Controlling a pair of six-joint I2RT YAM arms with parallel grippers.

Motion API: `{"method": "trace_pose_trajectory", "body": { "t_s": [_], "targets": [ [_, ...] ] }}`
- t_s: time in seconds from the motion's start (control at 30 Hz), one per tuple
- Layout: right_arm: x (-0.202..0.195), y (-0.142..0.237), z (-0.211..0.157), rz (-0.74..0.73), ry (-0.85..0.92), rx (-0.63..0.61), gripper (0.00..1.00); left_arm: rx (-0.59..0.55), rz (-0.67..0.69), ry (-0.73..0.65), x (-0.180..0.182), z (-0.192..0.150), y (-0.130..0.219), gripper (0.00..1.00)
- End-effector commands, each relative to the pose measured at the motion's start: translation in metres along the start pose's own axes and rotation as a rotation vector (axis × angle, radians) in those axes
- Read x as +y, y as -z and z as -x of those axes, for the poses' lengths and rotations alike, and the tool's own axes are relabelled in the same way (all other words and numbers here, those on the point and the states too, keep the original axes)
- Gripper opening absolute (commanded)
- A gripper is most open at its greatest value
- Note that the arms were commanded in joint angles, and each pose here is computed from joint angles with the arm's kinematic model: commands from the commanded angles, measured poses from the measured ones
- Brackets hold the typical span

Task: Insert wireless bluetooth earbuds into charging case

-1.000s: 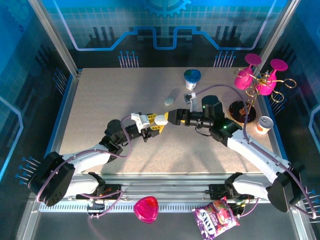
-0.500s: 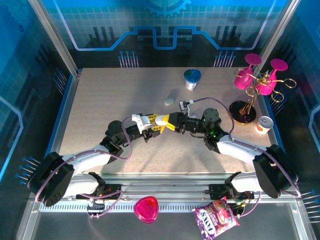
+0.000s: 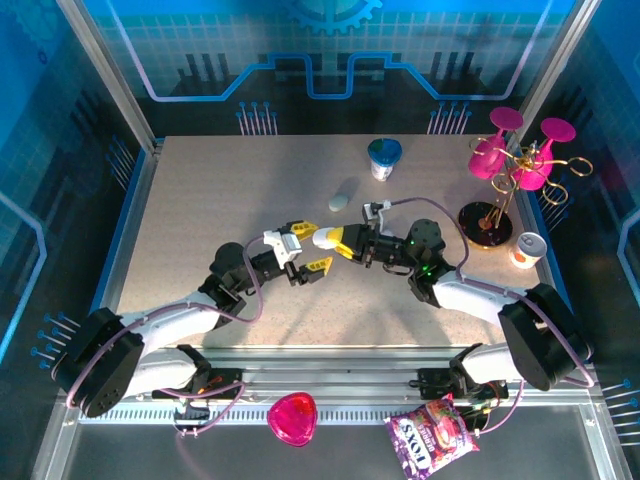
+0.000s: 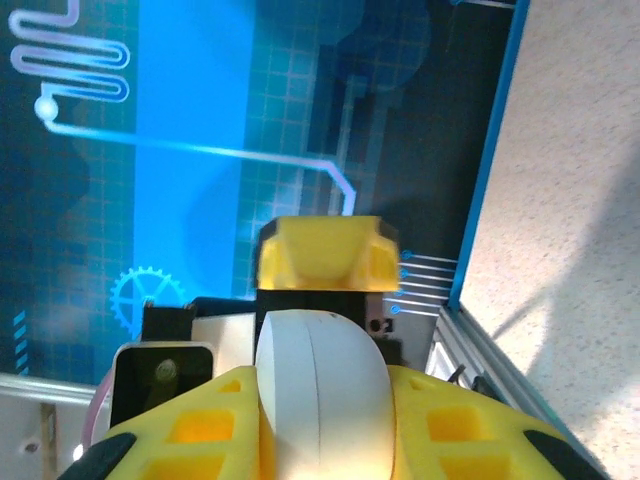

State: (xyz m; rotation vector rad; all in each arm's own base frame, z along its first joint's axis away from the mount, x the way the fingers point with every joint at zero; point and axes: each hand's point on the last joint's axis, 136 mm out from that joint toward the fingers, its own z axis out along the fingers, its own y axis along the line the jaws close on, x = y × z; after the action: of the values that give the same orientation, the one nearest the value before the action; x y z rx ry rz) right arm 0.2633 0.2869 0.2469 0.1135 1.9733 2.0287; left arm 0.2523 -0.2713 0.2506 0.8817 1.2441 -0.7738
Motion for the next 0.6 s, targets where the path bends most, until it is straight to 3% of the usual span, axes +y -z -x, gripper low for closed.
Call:
{"method": "trace_pose_trajectory", "body": {
  "t_s": [0.0,0.23,0.57],
  "targets": [
    [-0.015,0.012,0.017,-0.045,0.048,-0.066,0.23,0.046,0.02,0.007,-0.004,-0.015,0.01,0.85],
    [-0.09,0.031,0.041,-0.306,0.078,-0.144,0.23,0.273,0.083,0.086,-0.004,-0.068,0.027,0.99],
    [-0.182,0.036,0.067,-0.62,0.095,-0.189,0.22,0.453,0.167,0.187,0.003,-0.11,0.041,0.99]
  ]
}}
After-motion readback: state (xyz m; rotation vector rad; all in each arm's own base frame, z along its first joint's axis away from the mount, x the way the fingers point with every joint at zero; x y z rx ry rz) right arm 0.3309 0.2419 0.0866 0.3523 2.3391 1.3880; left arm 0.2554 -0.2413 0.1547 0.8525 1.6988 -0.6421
